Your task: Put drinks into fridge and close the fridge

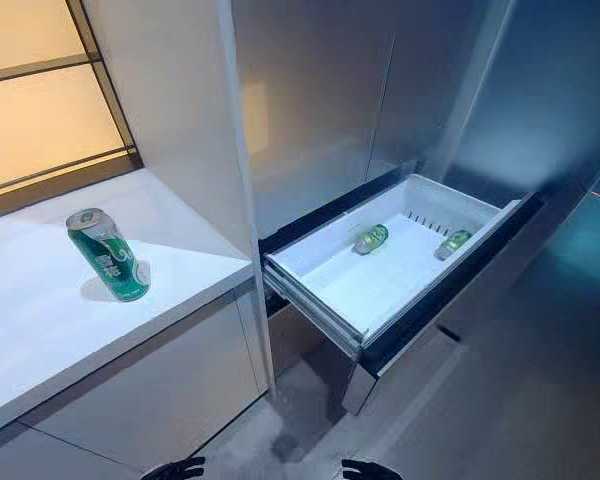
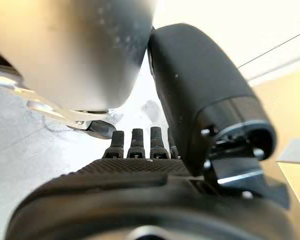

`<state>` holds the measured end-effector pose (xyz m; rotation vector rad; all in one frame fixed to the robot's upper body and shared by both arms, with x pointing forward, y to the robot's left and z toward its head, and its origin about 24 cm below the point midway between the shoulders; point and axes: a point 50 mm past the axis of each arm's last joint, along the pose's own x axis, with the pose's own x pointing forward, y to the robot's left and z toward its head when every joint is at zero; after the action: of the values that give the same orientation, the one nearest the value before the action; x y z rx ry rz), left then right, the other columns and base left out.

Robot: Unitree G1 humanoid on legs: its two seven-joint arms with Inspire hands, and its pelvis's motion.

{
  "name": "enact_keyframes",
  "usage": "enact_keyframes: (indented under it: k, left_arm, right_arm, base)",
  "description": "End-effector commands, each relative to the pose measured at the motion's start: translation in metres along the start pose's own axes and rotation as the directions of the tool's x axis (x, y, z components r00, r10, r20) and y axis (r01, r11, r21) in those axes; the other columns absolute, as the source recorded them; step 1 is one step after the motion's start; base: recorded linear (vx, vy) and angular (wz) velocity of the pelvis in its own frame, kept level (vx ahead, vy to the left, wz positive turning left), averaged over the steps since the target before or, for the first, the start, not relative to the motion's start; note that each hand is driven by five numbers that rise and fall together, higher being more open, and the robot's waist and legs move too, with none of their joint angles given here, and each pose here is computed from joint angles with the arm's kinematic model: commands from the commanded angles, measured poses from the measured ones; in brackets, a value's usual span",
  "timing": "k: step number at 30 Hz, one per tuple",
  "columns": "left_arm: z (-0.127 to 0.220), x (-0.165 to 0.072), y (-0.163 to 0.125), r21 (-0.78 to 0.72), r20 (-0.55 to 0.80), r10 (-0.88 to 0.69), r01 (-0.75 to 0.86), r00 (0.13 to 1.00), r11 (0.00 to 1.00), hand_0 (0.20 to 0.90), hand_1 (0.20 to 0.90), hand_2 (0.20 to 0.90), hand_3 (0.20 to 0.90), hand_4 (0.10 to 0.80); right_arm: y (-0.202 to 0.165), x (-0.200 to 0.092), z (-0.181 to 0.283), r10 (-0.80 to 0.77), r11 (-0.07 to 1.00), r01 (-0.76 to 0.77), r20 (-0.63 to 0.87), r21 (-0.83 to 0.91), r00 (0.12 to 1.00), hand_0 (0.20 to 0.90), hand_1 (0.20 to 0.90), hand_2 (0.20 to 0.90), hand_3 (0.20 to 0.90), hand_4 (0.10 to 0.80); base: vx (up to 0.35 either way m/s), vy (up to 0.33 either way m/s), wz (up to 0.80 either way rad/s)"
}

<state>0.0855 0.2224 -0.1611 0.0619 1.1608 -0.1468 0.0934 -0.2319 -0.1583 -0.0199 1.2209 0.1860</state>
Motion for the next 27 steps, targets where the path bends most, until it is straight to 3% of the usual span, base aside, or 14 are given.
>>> enact_keyframes:
  k: [1, 8, 11, 15, 18, 19, 22, 23, 26, 27]
  left_arm:
    - [0.015, 0.005, -0.004, 0.007, 0.036, -0.025, 0.025, 0.999, 1.000, 0.900, 0.900, 0.900, 0.900, 0.800]
    - [0.028, 0.004, -0.001, 0.027, 0.134, -0.006, 0.002, 0.991, 1.000, 0.900, 0.900, 0.900, 0.900, 0.800]
    - [0.055, 0.003, -0.003, 0.115, 0.288, -0.049, 0.017, 0.956, 0.993, 0.900, 0.900, 0.900, 0.900, 0.800]
    - [0.113, -0.006, -0.009, 0.218, 0.513, -0.156, 0.048, 0.844, 0.975, 0.900, 0.900, 0.900, 0.900, 0.800]
    - [0.173, -0.026, -0.017, 0.246, 0.676, -0.263, 0.125, 0.689, 0.961, 0.900, 0.900, 0.900, 0.900, 0.800]
    - [0.178, -0.028, -0.017, 0.247, 0.685, -0.269, 0.131, 0.677, 0.960, 0.900, 0.900, 0.900, 0.900, 0.800]
    - [0.233, -0.068, -0.020, 0.257, 0.818, -0.391, 0.340, 0.422, 0.905, 0.900, 0.900, 0.900, 0.900, 0.800]
    - [0.240, -0.076, -0.021, 0.274, 0.839, -0.419, 0.395, 0.348, 0.877, 0.900, 0.900, 0.900, 0.900, 0.800]
    - [0.274, -0.131, -0.034, 0.413, 0.864, -0.503, 0.550, 0.016, 0.726, 0.900, 0.900, 0.900, 0.900, 0.800]
    - [0.277, -0.139, -0.036, 0.443, 0.860, -0.509, 0.555, -0.041, 0.704, 0.900, 0.900, 0.900, 0.900, 0.800]
  right_arm:
    - [0.003, 0.001, 0.004, 0.054, 0.996, -0.056, -0.029, -0.068, 0.998, 0.900, 0.900, 0.900, 0.900, 0.800]
    - [0.002, 0.001, 0.005, 0.054, 0.995, -0.057, -0.034, -0.078, 0.998, 0.900, 0.900, 0.900, 0.900, 0.800]
    - [0.000, 0.001, 0.008, 0.055, 0.994, -0.058, -0.042, -0.096, 0.998, 0.900, 0.900, 0.900, 0.900, 0.800]
    - [-0.007, -0.001, 0.016, 0.049, 0.992, -0.053, -0.039, -0.115, 0.998, 0.900, 0.900, 0.900, 0.900, 0.800]
    - [-0.014, -0.003, 0.022, 0.040, 0.992, -0.043, -0.030, -0.122, 0.999, 0.900, 0.900, 0.900, 0.900, 0.800]
    - [-0.014, -0.003, 0.022, 0.039, 0.992, -0.043, -0.029, -0.121, 0.999, 0.900, 0.900, 0.900, 0.900, 0.800]
    - [-0.015, -0.003, 0.023, 0.032, 0.994, -0.033, -0.017, -0.105, 0.999, 0.900, 0.900, 0.900, 0.900, 0.800]
    - [-0.015, -0.003, 0.023, 0.030, 0.994, -0.032, -0.015, -0.101, 0.999, 0.900, 0.900, 0.900, 0.900, 0.800]
    - [-0.012, -0.002, 0.020, 0.029, 0.996, -0.030, -0.010, -0.084, 1.000, 0.900, 0.900, 0.900, 0.900, 0.800]
    - [-0.011, -0.002, 0.019, 0.029, 0.996, -0.029, -0.009, -0.082, 1.000, 0.900, 0.900, 0.900, 0.900, 0.800]
  base:
    - [0.000, 0.000, 0.00]
    - [0.000, 0.000, 0.00]
    - [0.000, 0.000, 0.00]
    - [-0.020, 0.014, 0.00]
    - [-0.040, 0.025, 0.00]
    - [-0.035, 0.012, 0.00]
    - [-0.012, 0.000, 0.00]
    - [0.000, 0.000, 0.00]
    - [-0.013, -0.012, 0.04]
    - [-0.014, -0.026, 0.06]
